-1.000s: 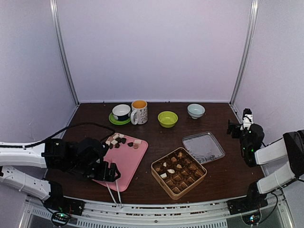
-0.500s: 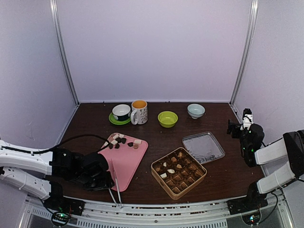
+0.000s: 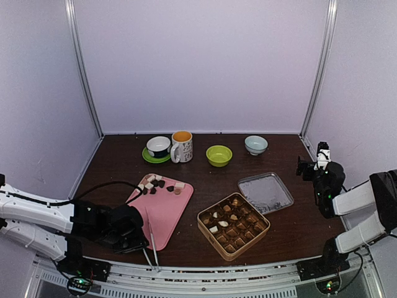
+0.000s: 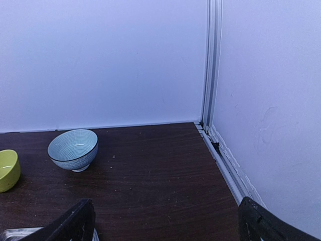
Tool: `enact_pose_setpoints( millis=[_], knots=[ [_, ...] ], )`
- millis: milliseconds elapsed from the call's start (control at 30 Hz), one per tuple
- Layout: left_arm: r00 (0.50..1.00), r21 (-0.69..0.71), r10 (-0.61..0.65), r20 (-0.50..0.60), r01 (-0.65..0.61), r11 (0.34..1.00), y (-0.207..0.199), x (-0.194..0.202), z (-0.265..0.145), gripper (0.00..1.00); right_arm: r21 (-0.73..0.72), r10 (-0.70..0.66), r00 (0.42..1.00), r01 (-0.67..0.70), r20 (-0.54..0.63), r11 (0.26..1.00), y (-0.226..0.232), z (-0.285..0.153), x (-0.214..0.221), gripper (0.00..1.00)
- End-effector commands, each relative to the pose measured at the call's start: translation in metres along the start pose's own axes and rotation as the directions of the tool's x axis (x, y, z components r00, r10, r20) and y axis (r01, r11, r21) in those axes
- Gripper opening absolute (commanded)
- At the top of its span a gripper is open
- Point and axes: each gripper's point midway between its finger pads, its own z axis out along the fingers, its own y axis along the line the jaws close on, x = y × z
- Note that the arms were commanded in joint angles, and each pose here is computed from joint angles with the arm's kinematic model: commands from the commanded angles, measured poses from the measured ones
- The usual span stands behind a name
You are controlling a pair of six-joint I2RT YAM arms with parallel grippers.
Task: Pack the chocolate
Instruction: Pick up the clamp from the plate, then place the clamp on the plate.
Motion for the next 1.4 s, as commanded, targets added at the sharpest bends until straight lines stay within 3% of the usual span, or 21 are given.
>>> enact_pose_setpoints(
  millis=[0, 167, 567, 900, 1200, 1367],
  knots=[
    [1.0, 0.007, -0.012, 0.007, 0.012, 1.0, -0.004, -0.001, 0.002, 0.33, -0.002, -0.001, 1.0, 0.001, 0.026, 1.0, 0.001, 0.003, -0.009, 1.0],
    [0.999, -0.01, 0.002, 0.038, -0.002, 1.0, -0.005, -0.008, -0.006, 0.14, -0.003, -0.001, 1.0, 0.001, 0.026, 1.0, 0.001, 0.003, -0.009, 1.0],
    [0.994, -0.001, -0.004, 0.108, 0.004, 1.0, -0.004, -0.021, -0.017, 0.0, -0.003, -0.001, 1.0, 0.001, 0.026, 1.0, 0.001, 0.003, -0.009, 1.0],
    [0.975, 0.046, 0.185, 0.126, -0.192, 0.98, -0.022, -0.056, -0.016, 0.0, -0.002, -0.001, 1.0, 0.001, 0.025, 1.0, 0.001, 0.003, -0.008, 1.0],
    [0.907, 0.024, 0.419, -0.032, -0.418, 0.908, -0.037, -0.041, -0.001, 0.0, -0.002, 0.001, 1.0, -0.001, 0.026, 1.0, 0.001, 0.003, -0.009, 1.0],
    [0.894, 0.002, 0.442, -0.08, -0.443, 0.897, -0.032, -0.04, 0.008, 0.02, -0.002, -0.001, 1.0, 0.001, 0.026, 1.0, 0.001, 0.003, -0.009, 1.0]
  ],
)
